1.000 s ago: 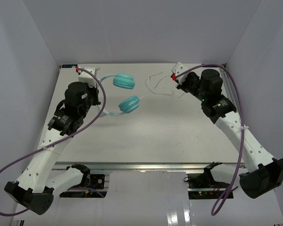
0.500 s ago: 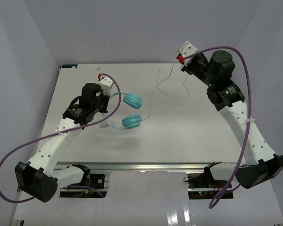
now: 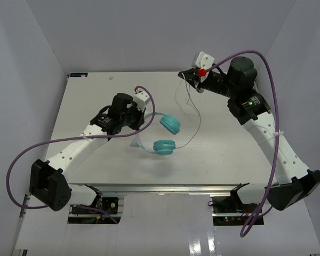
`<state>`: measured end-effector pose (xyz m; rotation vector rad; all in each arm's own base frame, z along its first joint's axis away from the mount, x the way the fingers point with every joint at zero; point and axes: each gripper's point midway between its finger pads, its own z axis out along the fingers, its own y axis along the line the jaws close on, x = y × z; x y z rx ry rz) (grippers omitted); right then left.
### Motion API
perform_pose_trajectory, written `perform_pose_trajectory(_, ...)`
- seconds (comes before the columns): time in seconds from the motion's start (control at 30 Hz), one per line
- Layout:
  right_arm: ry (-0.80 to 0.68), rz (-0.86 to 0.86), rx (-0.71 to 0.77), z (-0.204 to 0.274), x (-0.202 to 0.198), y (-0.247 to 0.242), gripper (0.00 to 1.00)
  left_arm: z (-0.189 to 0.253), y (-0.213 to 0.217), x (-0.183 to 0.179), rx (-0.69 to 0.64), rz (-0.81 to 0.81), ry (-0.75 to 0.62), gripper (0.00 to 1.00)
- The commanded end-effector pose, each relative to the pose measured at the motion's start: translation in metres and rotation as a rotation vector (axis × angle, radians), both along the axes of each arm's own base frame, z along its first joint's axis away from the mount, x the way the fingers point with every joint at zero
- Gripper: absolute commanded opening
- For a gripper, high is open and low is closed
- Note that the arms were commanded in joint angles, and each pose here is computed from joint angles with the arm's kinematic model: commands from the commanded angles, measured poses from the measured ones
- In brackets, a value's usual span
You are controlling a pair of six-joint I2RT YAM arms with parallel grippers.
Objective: Wrap the headphones
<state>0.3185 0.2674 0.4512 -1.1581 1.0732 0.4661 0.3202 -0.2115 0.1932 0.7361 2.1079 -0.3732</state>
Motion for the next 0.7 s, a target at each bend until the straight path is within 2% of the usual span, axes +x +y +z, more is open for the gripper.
perform_pose_trajectory(0.0,0.041,0.069,0.024,-0.011,-0.009,0.014,0.08,0.066,-0.048,0.002,-0.179,-0.108,-0.132,0.0)
perform_pose_trajectory(0.23,0.033,-0.008,0.002,-0.026,0.005,0.017,0.08,0.075,-0.084,-0.011,-0.227,-0.178,-0.161,0.0)
perform_pose_trajectory(0.5,0.008,-0.044,-0.081,-0.055,0.009,0.022,0.08,0.088,-0.106,-0.024,-0.272,-0.213,-0.184,0.0)
perform_pose_trajectory(0.67,0.008,-0.06,-0.073,-0.052,0.01,0.031,0.08,0.091,-0.122,-0.029,-0.281,-0.238,-0.193,0.0)
